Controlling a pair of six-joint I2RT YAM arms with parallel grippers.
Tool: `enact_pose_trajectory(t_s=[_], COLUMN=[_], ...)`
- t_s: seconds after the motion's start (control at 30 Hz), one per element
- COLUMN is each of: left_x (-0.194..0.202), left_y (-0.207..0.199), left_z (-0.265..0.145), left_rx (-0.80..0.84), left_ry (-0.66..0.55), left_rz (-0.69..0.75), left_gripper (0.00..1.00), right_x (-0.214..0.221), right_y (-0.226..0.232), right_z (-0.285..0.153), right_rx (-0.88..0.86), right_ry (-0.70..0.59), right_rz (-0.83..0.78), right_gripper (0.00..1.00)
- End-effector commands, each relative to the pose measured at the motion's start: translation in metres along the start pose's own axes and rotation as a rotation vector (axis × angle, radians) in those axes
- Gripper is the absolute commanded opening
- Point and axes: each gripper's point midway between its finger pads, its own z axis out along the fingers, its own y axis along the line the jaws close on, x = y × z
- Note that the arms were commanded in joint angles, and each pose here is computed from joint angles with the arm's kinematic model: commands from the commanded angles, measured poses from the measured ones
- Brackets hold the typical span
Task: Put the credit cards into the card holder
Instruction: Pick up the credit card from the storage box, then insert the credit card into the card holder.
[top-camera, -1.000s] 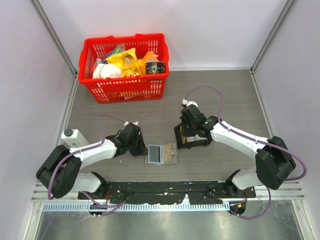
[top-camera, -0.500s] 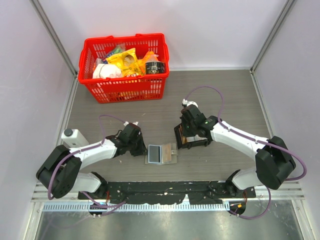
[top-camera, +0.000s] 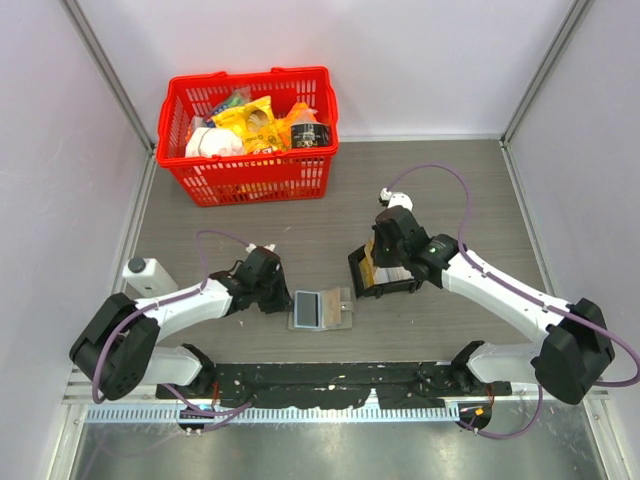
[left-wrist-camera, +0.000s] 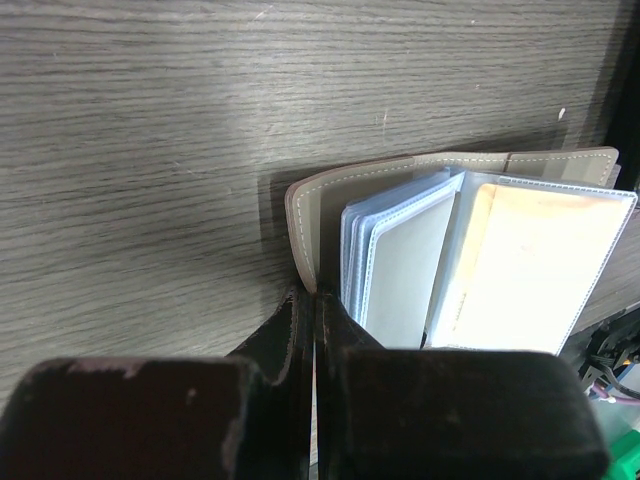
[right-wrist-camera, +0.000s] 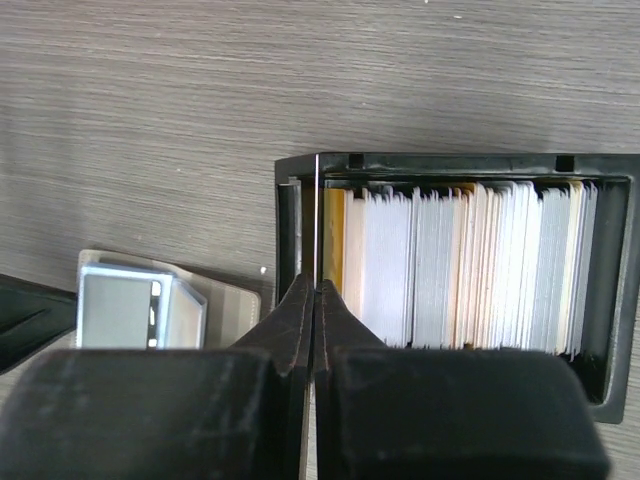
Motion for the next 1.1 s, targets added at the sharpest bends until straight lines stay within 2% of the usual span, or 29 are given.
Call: enact_pose_trajectory(t_s=[0.0,0.13,0.27,0.6,0.77,1.07], left_x=[0.004,0.004,0.002,-0.006,-0.009,-0.008], left_y=[0.003,0.001,-0.006,-0.027,-0.024,-0.022], left_z=[-0.005,-0.006,-0.01,-0.038,-0.042,-0.039], left_rx=[-0.006,0.006,0.033,0.138,0.135,0.123], left_ry=[0.007,0.007,0.0,-0.066,-0.102,-0.095], left_rz=[0.019,0.014,0.005,-0.073,-0.1,-0.098], left_gripper=[0.0,0.0,0.0,0.0,0.0,0.0], right_x=[-0.017,-0.01,0.001,0.027,0.041,0.063], right_y=[0.019,0.034,0.07,0.151,0.167,0.174], right_z=[-0.006,-0.003,-0.007,-0.026,-0.017,-0.009], right_rx=[-0.087,-0.164,-0.291,-0.342,-0.339,-0.351], right_ry=[-0.055,-0.034,-0.035,-0.194,-0.171,-0.105], right_rz=[0.057,0.094,0.154,0.184,0.181,0.174], right_gripper=[0.01,0.01,0.01,0.01,0.01,0.01])
